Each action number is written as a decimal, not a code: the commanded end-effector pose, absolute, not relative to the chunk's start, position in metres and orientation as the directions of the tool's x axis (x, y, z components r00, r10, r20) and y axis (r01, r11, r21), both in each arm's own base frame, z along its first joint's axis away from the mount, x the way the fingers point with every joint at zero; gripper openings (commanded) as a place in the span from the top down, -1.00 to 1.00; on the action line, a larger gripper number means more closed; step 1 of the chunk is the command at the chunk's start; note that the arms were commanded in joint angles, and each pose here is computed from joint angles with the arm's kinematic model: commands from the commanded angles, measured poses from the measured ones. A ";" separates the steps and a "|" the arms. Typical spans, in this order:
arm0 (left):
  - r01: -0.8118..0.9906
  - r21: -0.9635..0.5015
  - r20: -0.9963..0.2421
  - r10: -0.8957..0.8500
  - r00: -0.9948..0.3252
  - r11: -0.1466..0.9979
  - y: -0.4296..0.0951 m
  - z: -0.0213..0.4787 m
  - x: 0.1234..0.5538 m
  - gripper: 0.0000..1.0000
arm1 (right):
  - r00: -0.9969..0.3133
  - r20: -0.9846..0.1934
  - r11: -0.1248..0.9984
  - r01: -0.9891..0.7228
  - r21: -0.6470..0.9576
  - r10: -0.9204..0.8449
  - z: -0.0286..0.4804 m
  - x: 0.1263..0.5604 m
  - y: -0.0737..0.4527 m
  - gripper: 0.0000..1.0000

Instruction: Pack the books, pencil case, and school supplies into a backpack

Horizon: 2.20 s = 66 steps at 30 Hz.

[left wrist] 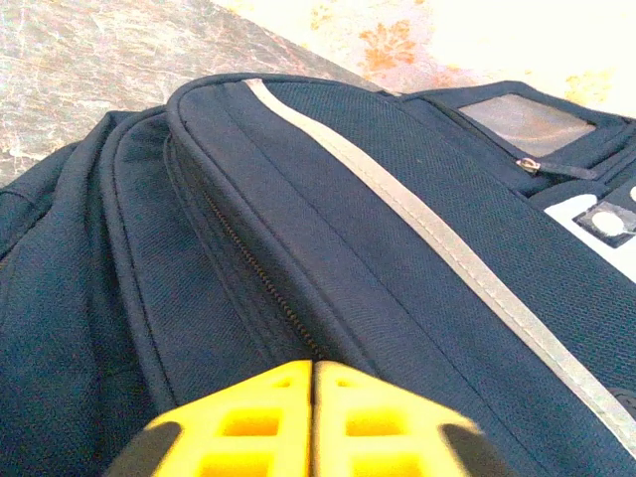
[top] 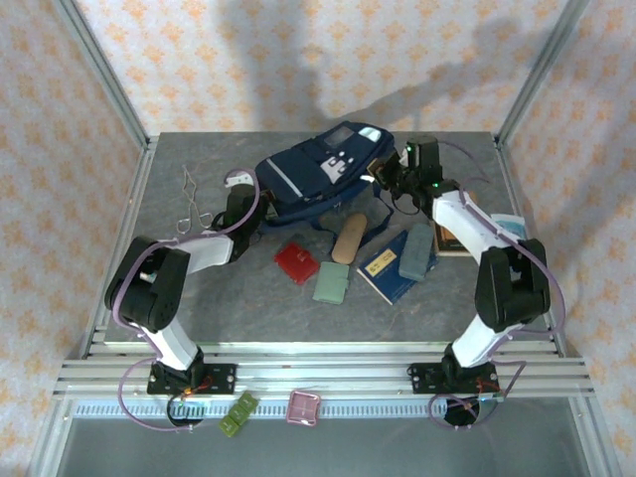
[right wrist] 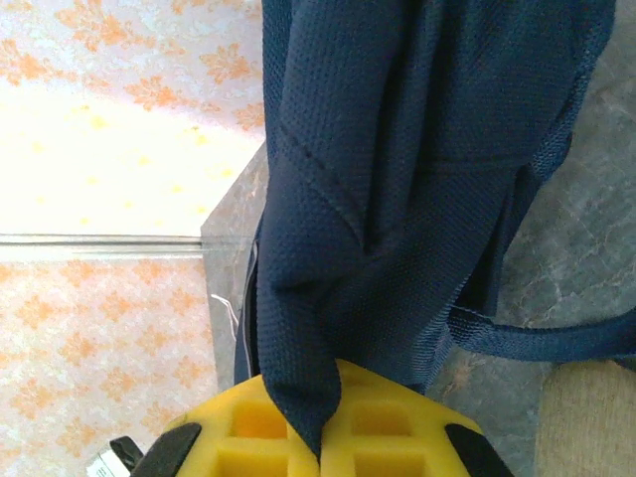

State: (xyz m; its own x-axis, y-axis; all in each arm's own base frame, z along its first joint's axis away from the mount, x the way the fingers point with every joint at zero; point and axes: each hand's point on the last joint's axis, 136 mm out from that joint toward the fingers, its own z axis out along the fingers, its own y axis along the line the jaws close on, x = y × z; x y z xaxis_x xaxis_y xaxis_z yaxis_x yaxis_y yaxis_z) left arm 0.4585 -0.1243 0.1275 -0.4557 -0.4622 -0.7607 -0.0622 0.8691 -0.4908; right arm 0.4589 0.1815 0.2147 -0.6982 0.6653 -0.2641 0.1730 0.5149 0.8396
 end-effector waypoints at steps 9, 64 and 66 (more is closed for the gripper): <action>0.291 -0.627 -0.755 -0.473 -0.455 0.722 -0.206 0.206 0.358 0.26 | -0.617 -0.211 0.352 0.115 0.929 0.759 0.269 0.450 0.190 1.00; 0.400 -0.670 -0.742 -0.564 -0.363 0.625 -0.282 0.178 0.387 -0.40 | -0.674 -0.200 0.287 0.018 0.958 0.711 0.309 0.428 0.221 1.00; 0.446 -0.667 -0.744 -0.554 -0.373 0.597 -0.292 0.187 0.389 -0.40 | -0.679 -0.198 0.287 0.019 0.958 0.707 0.308 0.427 0.223 1.00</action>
State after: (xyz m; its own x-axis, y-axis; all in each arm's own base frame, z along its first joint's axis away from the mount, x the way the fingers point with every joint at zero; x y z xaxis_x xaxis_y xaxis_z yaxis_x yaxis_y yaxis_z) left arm 0.3816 -0.2795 0.1634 -0.4045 -0.5675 -0.7172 0.3643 0.6194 -0.6955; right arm 0.4373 0.2067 0.2430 -0.6552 0.7391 -0.1561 0.1896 0.3609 0.9131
